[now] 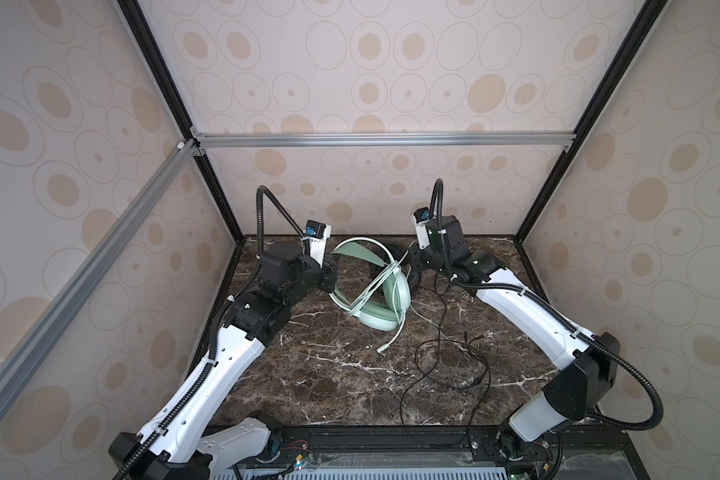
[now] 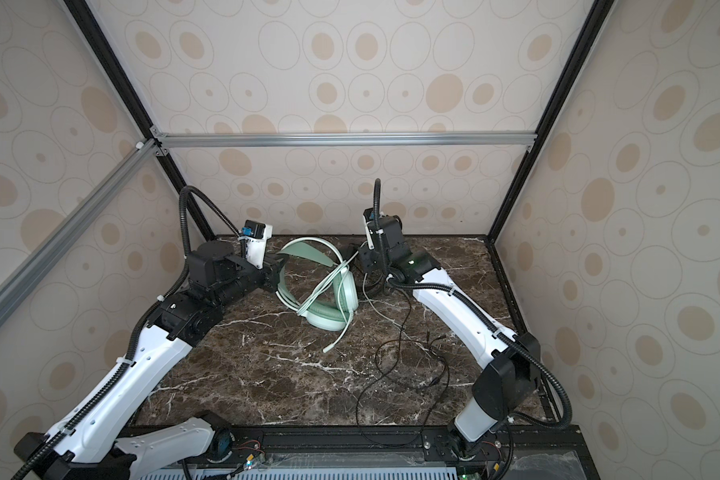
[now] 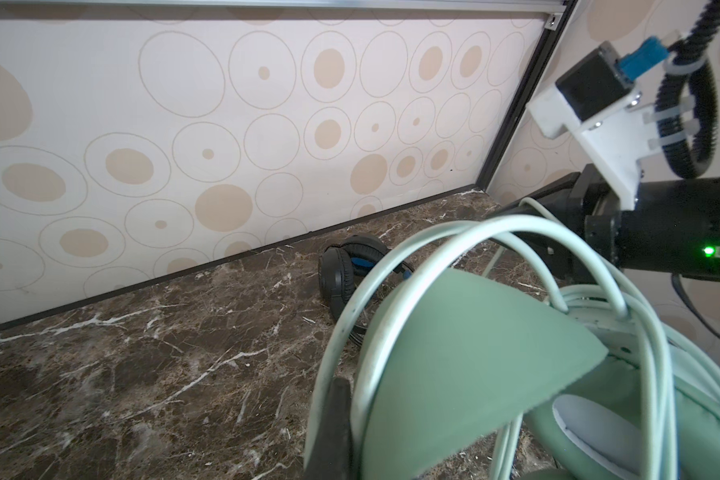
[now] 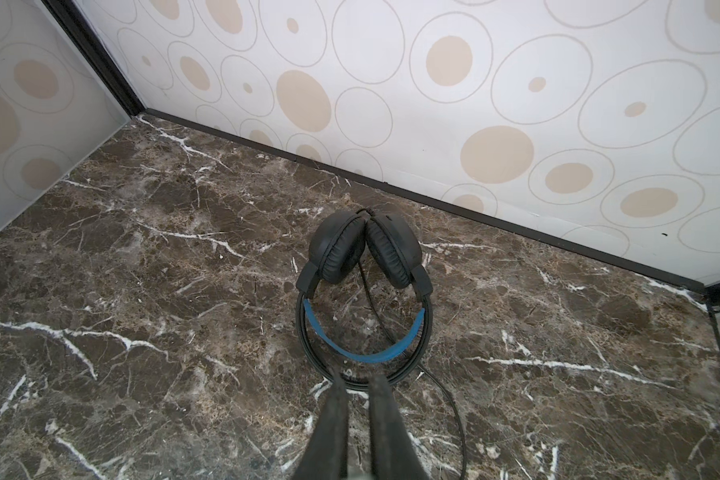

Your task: Wrap the headphones

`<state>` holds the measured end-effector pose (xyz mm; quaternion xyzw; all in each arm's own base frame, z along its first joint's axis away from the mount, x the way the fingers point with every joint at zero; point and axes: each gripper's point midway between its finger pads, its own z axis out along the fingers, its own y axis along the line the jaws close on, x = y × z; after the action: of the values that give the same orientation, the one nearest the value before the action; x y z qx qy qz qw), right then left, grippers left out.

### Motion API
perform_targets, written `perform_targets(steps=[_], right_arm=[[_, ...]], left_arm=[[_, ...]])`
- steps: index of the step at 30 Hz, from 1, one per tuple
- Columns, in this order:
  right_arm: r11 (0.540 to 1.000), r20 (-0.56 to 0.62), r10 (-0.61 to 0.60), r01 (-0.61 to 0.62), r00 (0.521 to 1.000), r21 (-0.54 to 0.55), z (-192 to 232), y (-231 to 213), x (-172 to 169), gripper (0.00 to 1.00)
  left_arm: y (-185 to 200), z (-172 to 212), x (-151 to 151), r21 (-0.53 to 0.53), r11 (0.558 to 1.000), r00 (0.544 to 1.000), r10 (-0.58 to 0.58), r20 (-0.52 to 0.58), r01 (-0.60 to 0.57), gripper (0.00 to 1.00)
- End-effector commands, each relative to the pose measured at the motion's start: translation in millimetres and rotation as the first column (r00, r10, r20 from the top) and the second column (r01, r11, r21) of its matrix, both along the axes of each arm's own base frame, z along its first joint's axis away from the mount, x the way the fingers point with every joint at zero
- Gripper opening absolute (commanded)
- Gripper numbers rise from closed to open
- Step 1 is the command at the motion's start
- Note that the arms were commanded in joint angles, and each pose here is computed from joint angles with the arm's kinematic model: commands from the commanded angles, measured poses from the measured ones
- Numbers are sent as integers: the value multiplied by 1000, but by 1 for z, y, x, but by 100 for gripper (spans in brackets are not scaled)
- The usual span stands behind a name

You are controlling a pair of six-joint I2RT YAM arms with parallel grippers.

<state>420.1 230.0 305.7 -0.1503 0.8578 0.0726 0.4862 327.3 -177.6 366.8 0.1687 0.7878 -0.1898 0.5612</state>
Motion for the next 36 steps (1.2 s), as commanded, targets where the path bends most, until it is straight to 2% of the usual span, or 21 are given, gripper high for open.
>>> perform_targets(steps=[1,6,14,18,25,36], right_arm=[[999,38,-36,35,999,41,11,-2,12,20],[991,53,-32,25,998,131,17,10,19,21],[979,84,4,-21,996,201,20,21,21,20],[961,130,39,-73,991,266,29,29,17,22],[934,181,130,-181,975,309,34,44,7,25],[882,229,181,-261,957,393,38,58,2,27]], left_arm=[[-12,51,-12,-137,987,994,-67,89,79,0],[-17,68,-16,-209,971,990,-91,111,112,0],[-23,109,-28,-303,935,975,-139,172,187,0],[-23,120,-32,-329,924,972,-140,189,197,0],[-23,144,-34,-409,885,963,-134,234,223,0],[-23,194,-46,-501,812,936,-148,320,299,0]])
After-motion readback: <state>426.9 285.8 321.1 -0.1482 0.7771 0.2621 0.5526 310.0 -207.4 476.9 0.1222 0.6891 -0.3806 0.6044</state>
